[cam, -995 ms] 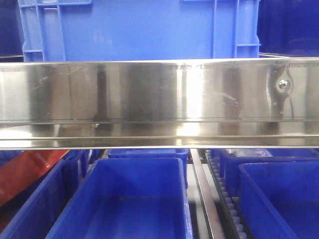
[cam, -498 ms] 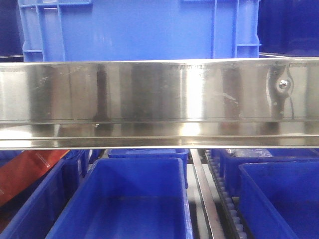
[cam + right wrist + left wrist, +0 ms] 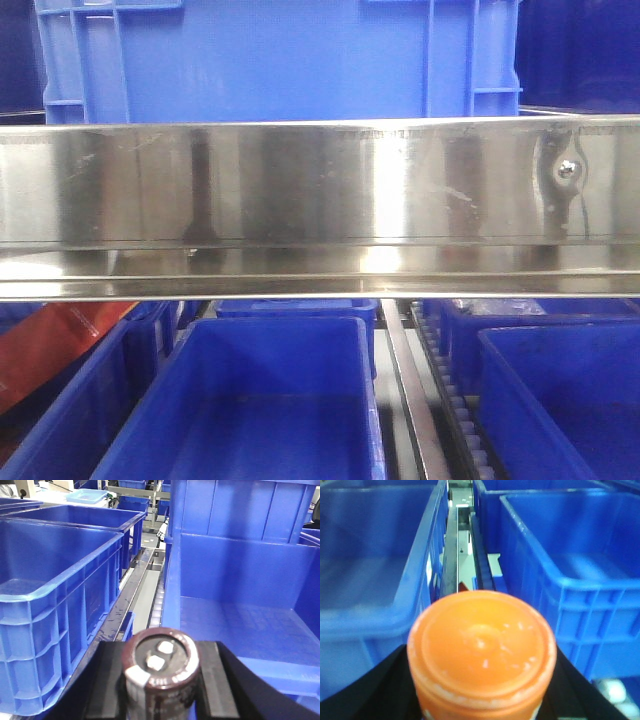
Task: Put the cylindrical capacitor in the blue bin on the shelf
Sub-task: 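Lower left gripper into a blue bin and open it, releasing the orange cylinder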
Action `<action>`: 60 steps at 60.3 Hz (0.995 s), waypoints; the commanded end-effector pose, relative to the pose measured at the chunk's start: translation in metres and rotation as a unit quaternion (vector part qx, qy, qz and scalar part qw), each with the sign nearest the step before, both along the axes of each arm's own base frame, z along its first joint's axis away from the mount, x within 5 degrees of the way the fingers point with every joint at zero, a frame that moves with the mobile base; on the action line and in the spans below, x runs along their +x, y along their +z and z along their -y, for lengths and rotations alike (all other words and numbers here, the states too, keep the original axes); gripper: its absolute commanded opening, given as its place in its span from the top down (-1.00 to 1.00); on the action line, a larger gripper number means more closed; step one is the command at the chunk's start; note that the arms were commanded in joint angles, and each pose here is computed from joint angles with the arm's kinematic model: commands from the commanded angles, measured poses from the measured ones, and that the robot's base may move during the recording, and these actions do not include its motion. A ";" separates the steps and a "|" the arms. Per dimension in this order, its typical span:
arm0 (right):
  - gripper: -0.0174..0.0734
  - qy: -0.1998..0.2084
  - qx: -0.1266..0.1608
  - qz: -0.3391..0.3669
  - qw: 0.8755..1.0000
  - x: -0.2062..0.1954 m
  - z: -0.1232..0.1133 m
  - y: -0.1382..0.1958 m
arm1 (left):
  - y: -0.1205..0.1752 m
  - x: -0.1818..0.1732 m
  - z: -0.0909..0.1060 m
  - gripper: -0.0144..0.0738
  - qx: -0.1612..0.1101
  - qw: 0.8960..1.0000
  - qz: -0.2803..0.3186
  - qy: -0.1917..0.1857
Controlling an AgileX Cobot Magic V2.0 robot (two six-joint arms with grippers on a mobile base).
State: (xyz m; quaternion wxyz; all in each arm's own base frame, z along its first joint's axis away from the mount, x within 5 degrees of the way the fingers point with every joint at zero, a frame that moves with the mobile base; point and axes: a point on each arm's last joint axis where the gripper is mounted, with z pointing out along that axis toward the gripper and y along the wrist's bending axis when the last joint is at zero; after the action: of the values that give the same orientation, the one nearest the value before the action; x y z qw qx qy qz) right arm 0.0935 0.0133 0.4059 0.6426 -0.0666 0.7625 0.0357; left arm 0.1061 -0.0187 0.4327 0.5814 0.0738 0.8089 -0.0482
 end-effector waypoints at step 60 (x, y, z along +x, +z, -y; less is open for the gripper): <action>0.97 0.000 0.001 0.010 1.000 -0.001 0.000 0.004 | -0.024 0.231 0.214 0.88 0.068 0.968 -0.089 -0.226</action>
State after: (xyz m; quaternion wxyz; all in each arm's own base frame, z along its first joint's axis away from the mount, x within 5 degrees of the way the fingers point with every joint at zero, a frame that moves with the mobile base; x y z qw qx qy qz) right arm 0.0935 0.0133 0.4059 0.6426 -0.0666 0.7625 0.0357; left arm 0.3324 -0.2275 0.4076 0.4560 0.2891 0.8325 -0.1242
